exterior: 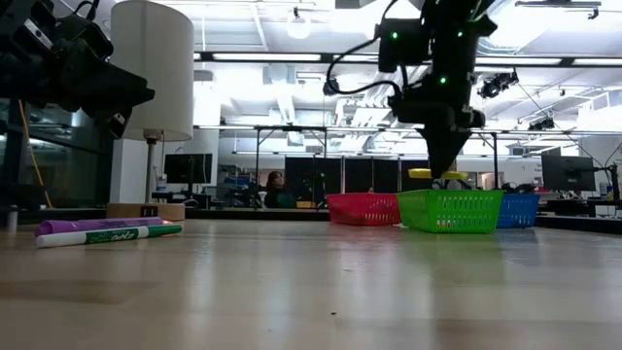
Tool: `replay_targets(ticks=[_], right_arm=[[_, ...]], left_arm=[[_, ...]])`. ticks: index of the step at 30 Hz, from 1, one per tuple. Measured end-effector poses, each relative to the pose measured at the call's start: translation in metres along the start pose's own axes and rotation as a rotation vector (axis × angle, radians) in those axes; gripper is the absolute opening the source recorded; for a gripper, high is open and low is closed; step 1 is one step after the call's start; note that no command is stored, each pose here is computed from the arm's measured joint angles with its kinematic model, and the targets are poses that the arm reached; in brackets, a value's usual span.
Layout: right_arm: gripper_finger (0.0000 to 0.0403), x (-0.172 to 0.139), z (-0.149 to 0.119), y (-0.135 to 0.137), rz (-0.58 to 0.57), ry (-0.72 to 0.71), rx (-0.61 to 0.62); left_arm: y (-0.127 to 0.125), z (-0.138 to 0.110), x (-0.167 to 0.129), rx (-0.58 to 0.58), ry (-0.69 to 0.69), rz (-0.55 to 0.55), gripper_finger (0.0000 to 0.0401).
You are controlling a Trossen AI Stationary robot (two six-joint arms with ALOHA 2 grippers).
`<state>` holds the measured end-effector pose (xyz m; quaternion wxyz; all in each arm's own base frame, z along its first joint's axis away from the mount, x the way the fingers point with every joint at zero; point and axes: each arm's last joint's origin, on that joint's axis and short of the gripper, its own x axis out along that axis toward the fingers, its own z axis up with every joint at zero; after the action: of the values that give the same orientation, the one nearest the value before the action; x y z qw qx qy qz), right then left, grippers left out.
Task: Pick & Place Markers
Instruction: Put the yellow pen in the green bin
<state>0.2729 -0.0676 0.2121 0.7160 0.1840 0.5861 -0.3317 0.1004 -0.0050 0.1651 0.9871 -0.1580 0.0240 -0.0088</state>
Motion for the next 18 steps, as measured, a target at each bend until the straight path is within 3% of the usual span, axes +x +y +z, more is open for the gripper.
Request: replay_targets(ticks=[8, 18], right_arm=[[0.0042, 0.016, 0.006, -0.022, 0.0, 0.042, 0.133], [0.0042, 0.039, -0.005, -0.026, -0.003, 0.026, 0.102]], left_arm=[[0.0, 0.0, 0.0, 0.0, 0.0, 0.0, 0.0083], [0.0, 0.0, 0.0, 0.0, 0.0, 0.0, 0.0083]])
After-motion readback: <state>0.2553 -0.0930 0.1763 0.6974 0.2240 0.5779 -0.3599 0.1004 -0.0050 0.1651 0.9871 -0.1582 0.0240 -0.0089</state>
